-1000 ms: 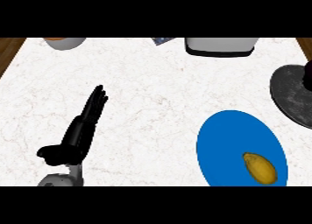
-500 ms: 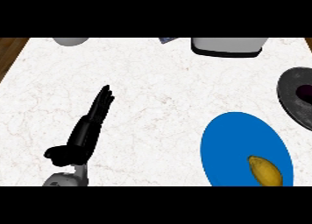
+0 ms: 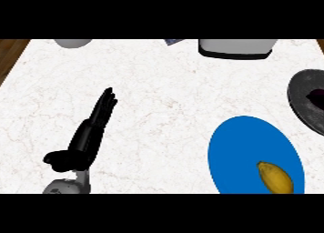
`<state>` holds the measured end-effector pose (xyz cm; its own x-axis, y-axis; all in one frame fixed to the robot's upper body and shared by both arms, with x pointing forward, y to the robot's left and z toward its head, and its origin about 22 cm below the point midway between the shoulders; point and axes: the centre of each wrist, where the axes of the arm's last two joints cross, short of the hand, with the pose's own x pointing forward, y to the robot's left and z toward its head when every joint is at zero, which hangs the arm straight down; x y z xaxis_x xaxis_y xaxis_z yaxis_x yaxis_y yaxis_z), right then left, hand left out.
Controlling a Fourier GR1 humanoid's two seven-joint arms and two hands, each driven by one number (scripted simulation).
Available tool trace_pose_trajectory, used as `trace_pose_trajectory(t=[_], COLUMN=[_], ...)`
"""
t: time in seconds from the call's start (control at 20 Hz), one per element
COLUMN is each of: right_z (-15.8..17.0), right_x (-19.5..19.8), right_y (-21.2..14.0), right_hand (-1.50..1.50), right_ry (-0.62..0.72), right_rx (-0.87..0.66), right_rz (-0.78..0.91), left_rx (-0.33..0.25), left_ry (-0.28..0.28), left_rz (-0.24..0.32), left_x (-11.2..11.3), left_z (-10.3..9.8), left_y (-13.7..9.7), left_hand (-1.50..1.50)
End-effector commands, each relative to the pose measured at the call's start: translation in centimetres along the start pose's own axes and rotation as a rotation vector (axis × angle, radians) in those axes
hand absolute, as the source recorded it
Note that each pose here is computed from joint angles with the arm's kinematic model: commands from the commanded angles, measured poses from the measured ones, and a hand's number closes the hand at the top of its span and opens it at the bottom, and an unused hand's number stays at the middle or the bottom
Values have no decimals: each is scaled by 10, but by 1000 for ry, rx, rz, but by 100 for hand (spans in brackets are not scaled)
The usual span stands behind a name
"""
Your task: Pick the eggplant from the plate and place it in the pan
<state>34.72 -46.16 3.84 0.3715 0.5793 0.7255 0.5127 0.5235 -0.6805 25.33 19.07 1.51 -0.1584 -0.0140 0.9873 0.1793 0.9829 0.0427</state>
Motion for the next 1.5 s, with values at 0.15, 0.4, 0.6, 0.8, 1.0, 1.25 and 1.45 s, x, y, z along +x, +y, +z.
trace_pose_trajectory(t=[0.15,0.4,0.6,0.8,1.0,1.25,1.45], right_z=[-4,4,16,31,23,49,45], right_x=[-14,-43,-79,-106,-96,-117,-117], right_y=[-25,-39,-71,-87,-92,-63,-90], right_hand=[-150,-150,-150,-150,-150,-150,-150], right_ry=[-22,-26,-63,-105,-135,-172,-176], right_rx=[-109,-63,52,144,170,172,199], right_rz=[-246,-404,-528,-540,-550,-501,-485], left_rx=[20,24,66,56,45,60,64], left_ry=[14,15,29,12,30,30,45], left_rz=[0,6,-19,-14,-28,-8,-10], left_x=[2,0,-6,1,-8,-26,-6], left_z=[0,10,12,15,5,13,4], left_y=[17,3,30,12,2,32,-2], left_hand=[0,0,0,0,0,0,0])
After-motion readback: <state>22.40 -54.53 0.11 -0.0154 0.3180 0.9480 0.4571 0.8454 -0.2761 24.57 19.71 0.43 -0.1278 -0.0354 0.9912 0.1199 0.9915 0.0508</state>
